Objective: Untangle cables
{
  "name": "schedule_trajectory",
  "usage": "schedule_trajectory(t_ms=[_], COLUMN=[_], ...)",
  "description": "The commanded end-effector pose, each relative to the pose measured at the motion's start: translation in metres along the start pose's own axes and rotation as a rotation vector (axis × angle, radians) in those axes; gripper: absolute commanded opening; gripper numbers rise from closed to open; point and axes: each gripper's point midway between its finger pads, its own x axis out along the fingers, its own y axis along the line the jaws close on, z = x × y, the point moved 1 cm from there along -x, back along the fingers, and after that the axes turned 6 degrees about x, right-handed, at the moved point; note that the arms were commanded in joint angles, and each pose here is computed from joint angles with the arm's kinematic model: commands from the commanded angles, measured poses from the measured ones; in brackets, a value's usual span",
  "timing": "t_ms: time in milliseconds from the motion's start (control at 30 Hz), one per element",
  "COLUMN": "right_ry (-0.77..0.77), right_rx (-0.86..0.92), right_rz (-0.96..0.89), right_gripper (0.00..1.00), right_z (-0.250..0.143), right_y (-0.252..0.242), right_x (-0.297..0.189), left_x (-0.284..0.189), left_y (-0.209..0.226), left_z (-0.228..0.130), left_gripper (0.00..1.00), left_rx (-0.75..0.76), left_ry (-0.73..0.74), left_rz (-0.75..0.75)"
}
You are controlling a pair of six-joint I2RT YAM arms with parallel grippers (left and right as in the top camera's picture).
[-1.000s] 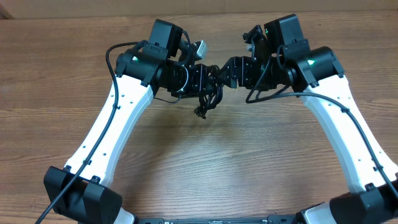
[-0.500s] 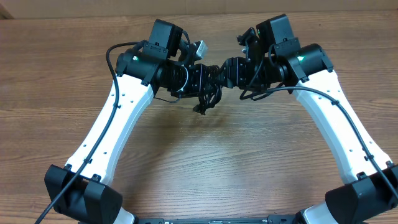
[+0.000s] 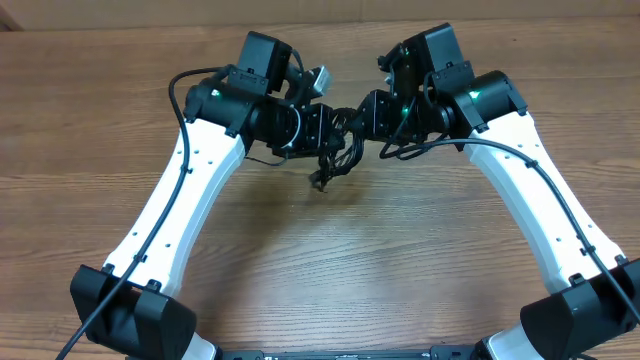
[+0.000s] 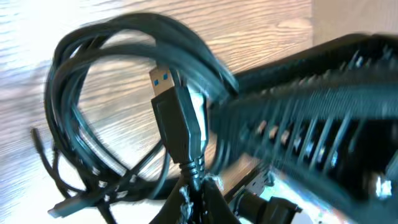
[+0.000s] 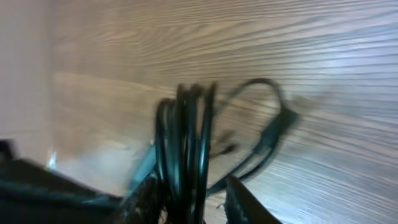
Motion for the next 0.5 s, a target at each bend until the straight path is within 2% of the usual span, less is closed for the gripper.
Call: schedule_trajectory(t_ms=[0,133,233,333,467], right_ry=[-0.083,-0.109,-0.113,-0.11,-0.087], right_rx=[0.059,0.103,0.11,0.108,0.078], right_rz=[-0.111,-0.14,-0.143,-0.144,-0.136], right_gripper=[0.28,0.16,0.13,0.14,0.25], right_z=[0.02,0.028,0.03,0.03,0.025], right_y=[-0.025,-0.039,-0.042,-0.043,-0.041], right_x=[-0.007,-0.013,-0.015,-0.015,-0.014], left_x=[-0.028,-0.052,-0.063,-0.074,-0.089], left_y=[0.004,-0.001,-0.01,-0.019,-0.043], left_z=[0.016,0.015,0.014,0.012,0.013], left_gripper=[0.04,0.04,0.04,0.04,0.04], left_rx=[0.045,0.091,0.113,0.137,0.254], left_ry=[-0.075,-0.119,-0.15,-0.181,-0.236], left_rz=[0.06,0.102,0.095,0.084,0.018])
